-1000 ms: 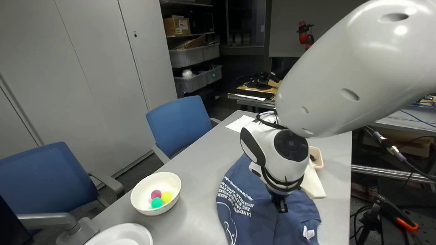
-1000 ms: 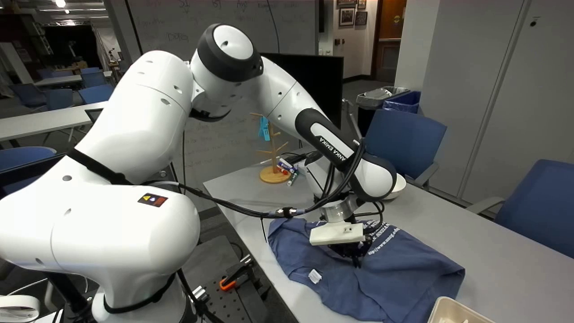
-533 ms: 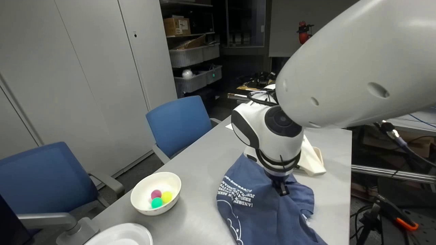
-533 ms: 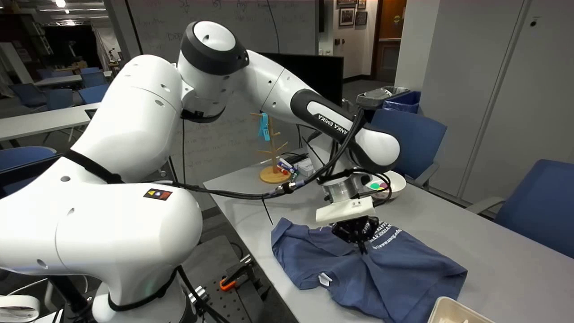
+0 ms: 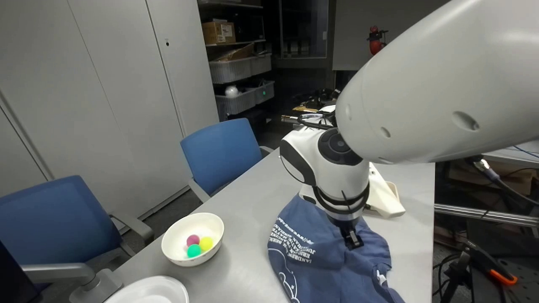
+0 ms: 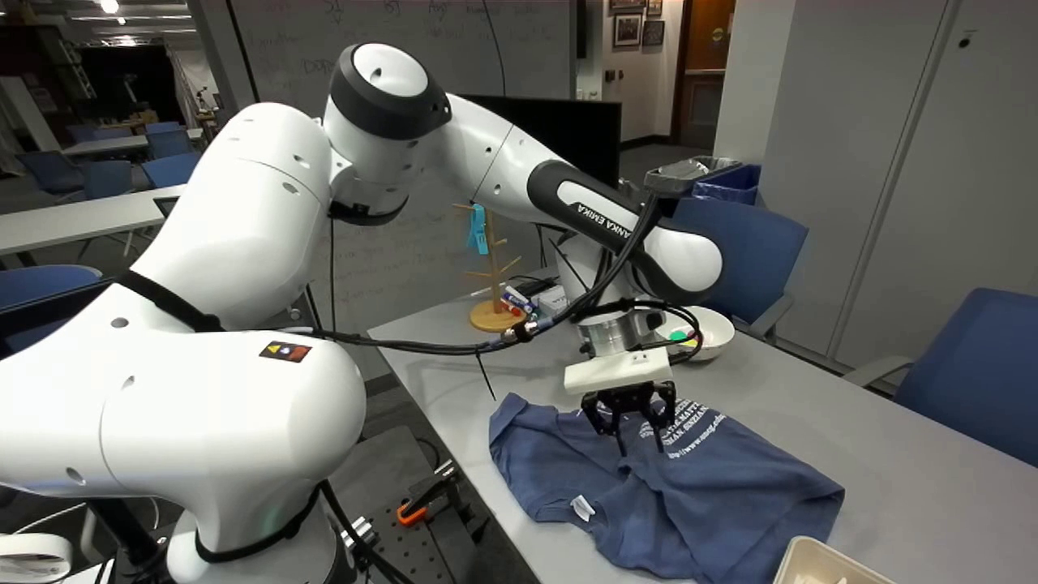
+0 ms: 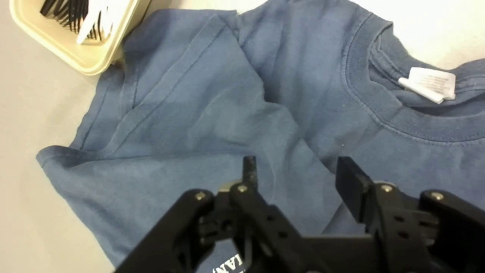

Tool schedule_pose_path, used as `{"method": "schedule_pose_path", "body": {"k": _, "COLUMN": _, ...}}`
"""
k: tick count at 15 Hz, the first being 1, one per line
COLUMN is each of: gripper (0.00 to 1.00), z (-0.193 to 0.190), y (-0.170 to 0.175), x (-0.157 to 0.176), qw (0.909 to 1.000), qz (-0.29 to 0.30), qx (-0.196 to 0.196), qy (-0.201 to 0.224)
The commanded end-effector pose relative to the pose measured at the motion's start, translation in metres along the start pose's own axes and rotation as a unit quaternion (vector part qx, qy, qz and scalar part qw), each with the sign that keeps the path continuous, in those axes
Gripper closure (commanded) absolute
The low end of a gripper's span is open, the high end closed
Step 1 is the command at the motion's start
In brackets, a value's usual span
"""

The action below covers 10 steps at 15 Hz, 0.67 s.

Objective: Unfold the blue T Shirt on the table.

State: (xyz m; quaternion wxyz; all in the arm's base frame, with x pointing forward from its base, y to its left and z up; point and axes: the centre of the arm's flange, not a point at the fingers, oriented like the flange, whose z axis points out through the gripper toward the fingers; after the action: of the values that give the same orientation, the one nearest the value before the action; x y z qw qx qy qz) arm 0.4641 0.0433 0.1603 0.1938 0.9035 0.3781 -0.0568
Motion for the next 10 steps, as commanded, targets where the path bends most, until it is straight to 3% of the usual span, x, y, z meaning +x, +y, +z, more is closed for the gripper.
{"method": "schedule_pose_path", "body": {"k": 1, "gripper": 0.14, "z": 0.011, "y": 0.004, "x": 0.004, "qw": 0.9998, "qz": 0.004, "qx": 0.006, "qy": -0.018}}
{"method": "schedule_pose_path", "body": {"k": 3, "gripper": 0.18, "z": 0.02, "y": 0.004, "x": 0.0, "qw": 0.9997, "qz": 0.012, "qx": 0.005, "qy": -0.019}}
{"method": "schedule_pose_path", "body": {"k": 5, "gripper": 0.32, "z": 0.029, "y": 0.006, "x": -0.006, "qw": 0.9996, "qz": 0.01, "qx": 0.0, "qy": -0.026}}
{"method": "schedule_pose_path", "body": {"k": 7, "gripper": 0.56, "z": 0.036, "y": 0.009, "x": -0.012, "qw": 0.9994, "qz": 0.012, "qx": 0.0, "qy": -0.032}}
{"method": "schedule_pose_path", "body": {"k": 8, "gripper": 0.58, "z": 0.039, "y": 0.01, "x": -0.014, "qw": 0.9993, "qz": 0.012, "qx": -0.001, "qy": -0.034}}
{"method": "schedule_pose_path", "body": {"k": 10, "gripper": 0.71, "z": 0.045, "y": 0.013, "x": -0.016, "qw": 0.9993, "qz": 0.013, "qx": -0.003, "qy": -0.035}}
